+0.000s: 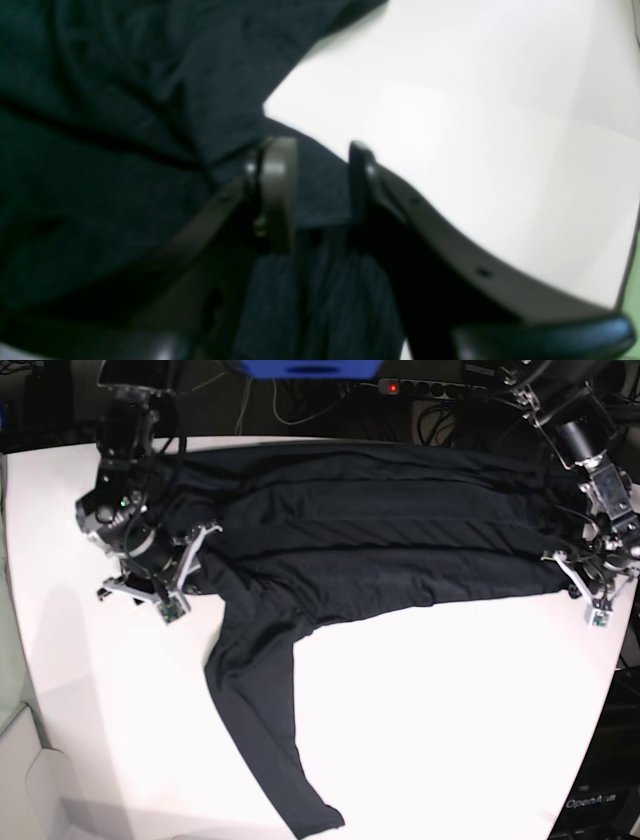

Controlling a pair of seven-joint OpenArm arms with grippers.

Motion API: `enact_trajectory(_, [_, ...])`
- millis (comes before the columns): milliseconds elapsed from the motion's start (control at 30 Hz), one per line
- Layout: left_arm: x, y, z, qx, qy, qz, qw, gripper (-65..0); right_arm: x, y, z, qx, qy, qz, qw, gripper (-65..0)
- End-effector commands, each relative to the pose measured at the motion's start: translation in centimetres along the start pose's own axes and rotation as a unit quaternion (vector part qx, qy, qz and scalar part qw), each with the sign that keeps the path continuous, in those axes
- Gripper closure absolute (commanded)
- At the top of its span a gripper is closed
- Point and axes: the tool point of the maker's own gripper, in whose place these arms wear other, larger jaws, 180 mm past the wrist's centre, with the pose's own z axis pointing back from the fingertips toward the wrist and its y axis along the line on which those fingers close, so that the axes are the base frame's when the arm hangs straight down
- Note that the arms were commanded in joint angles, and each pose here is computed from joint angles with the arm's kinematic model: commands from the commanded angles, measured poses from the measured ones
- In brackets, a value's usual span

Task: Fold the T-shirt properly
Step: 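Lift both side edges and fold them inward toward the shirt's middle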

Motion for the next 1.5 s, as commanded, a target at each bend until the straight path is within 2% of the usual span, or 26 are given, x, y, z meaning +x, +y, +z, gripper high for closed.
enact_trajectory(0, [1.7, 1.3, 0.5, 0.013, -0.025, -0.001, 1.0, 0.0, 0.9, -0.5, -0.2, -0.004, -0.015, -0.003, 0.9999, -22.4])
enact_trajectory(633, [1.7, 0.8, 0.3, 0.009, -0.025, 0.001, 1.0, 0.0, 2.4, 1.4, -5.0, 0.05, -0.007, -0.049, 0.9975, -23.8])
enact_trajectory(1100, [1.8, 0.5, 0.2, 0.007, -0.027, 0.004, 1.0, 0.0, 3.7, 1.5, -5.3, 0.052, -0.018, -0.053, 0.9971, -23.8])
enact_trajectory(1467, [1.8, 0.0, 0.1, 0.002, -0.027, 0.007, 1.0, 0.0, 4.1, 3.7, -5.5, 0.071, -0.022, -0.069, 0.9948, -23.8])
